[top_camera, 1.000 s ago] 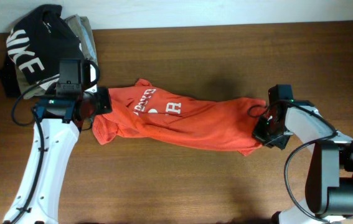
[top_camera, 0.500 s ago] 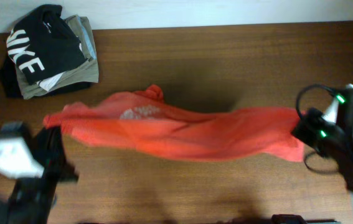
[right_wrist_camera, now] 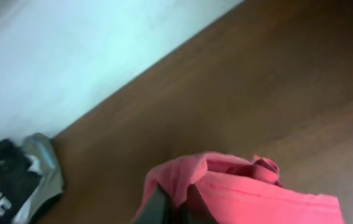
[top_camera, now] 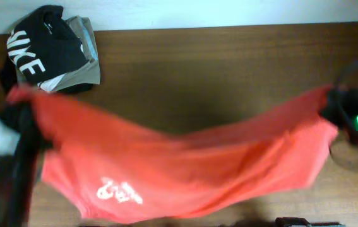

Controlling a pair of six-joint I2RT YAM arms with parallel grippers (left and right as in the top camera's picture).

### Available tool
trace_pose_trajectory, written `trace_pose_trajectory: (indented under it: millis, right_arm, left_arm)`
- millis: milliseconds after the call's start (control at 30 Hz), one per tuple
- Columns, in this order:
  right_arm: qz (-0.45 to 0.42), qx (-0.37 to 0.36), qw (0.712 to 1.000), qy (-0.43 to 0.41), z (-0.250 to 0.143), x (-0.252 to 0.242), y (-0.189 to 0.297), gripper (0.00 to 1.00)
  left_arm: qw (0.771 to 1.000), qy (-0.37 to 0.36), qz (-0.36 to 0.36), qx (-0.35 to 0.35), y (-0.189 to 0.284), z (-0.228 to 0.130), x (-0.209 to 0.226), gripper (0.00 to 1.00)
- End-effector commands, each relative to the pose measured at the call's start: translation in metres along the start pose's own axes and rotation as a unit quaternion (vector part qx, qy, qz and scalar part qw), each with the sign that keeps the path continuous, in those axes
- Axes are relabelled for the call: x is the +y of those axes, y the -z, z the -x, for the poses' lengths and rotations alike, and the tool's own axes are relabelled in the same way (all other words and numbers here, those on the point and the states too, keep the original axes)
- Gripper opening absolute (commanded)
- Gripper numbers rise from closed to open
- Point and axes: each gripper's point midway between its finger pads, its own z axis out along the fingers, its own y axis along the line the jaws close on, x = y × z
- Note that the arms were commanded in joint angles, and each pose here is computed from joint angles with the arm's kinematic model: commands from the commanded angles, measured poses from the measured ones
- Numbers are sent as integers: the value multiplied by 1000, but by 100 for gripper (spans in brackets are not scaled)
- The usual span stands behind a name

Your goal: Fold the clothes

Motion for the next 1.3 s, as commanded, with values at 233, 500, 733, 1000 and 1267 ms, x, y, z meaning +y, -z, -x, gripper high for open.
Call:
trace_pose_trajectory:
  millis: [233, 500, 733, 1000, 1267]
  right_arm:
    - [-104, 163, 981, 15, -27, -39, -279, 99]
    - [-164, 224, 961, 1, -33, -99, -236, 99]
    - [-193, 252, 948, 8, -43, -115, -224, 99]
    - [-224, 260, 939, 4, -46, -138, -241, 99]
    - [-249, 324, 913, -2, -84, -164, -285, 91]
  left_arm:
    - [966, -8, -6, 260, -344, -282, 3, 99]
    - [954, -10, 2, 300, -252, -218, -3, 99]
    - [872, 32, -42, 486, -140, -257, -18, 99]
    - [755, 7, 47, 654, -56, -358, 3, 99]
    - [697, 36, 58, 714, -12, -443, 23, 94]
